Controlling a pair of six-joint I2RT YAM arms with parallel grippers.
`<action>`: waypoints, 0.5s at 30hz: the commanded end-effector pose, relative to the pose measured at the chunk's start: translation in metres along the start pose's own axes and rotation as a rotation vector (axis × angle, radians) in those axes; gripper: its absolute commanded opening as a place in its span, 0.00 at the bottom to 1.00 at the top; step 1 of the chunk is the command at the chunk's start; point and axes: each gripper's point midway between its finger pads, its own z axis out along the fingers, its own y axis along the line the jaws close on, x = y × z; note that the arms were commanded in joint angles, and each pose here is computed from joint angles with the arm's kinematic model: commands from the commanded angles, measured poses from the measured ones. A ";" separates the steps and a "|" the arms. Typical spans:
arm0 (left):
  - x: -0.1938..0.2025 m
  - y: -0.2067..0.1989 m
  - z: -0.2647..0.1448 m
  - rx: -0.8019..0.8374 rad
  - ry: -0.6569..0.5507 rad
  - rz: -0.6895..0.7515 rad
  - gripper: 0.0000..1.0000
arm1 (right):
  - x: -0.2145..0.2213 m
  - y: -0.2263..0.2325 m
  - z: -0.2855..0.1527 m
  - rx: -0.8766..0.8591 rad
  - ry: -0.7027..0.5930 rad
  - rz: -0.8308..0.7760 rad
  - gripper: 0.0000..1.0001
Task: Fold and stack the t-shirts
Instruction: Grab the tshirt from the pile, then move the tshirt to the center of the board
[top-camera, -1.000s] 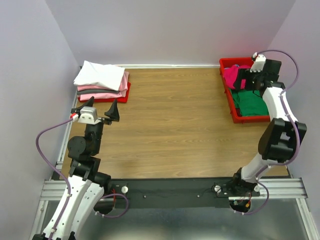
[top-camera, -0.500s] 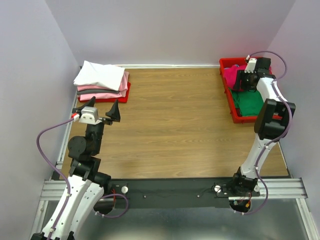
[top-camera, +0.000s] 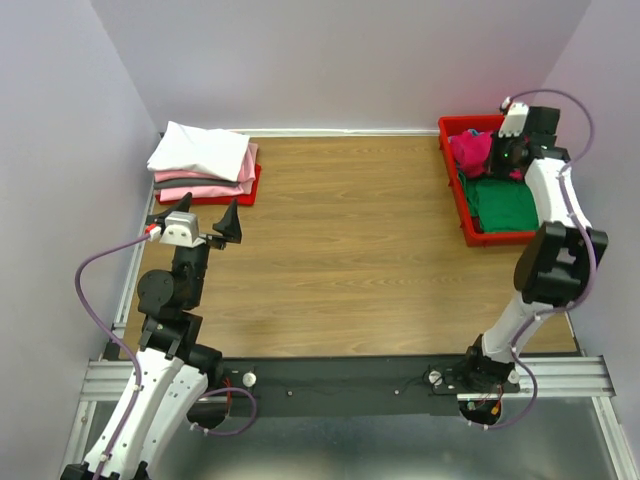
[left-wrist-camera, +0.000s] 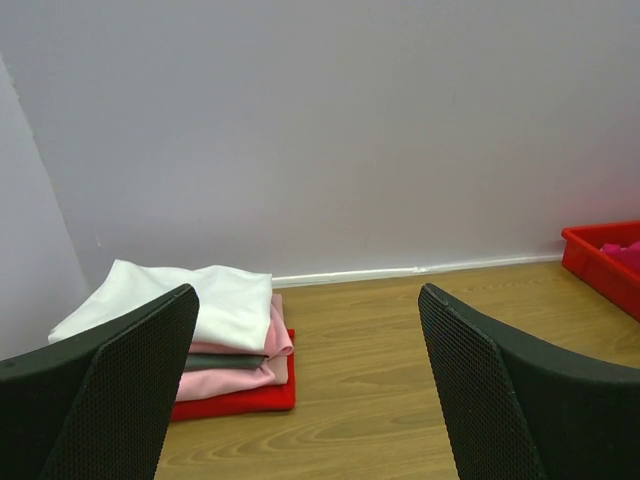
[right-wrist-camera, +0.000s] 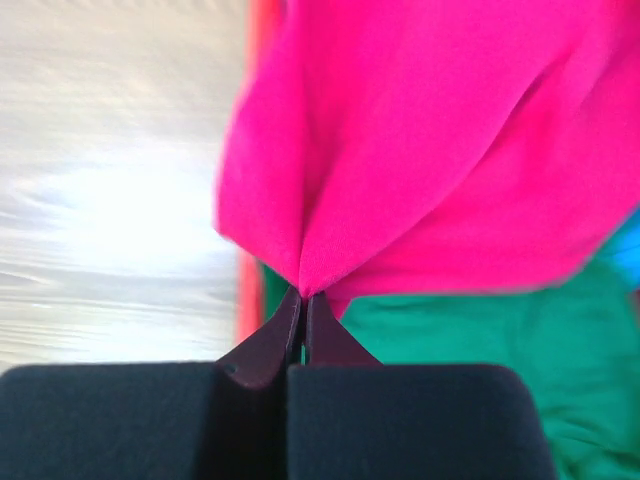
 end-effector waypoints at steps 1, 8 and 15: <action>-0.003 0.000 0.001 -0.004 -0.018 0.005 0.98 | -0.079 0.043 -0.099 -0.071 -0.251 -0.125 0.00; -0.003 -0.001 0.000 0.002 -0.016 0.004 0.99 | -0.142 0.165 -0.224 -0.434 -0.541 -0.420 0.01; -0.002 -0.003 0.000 0.012 -0.017 0.005 0.98 | -0.147 0.235 -0.301 -0.762 -0.647 -0.486 0.00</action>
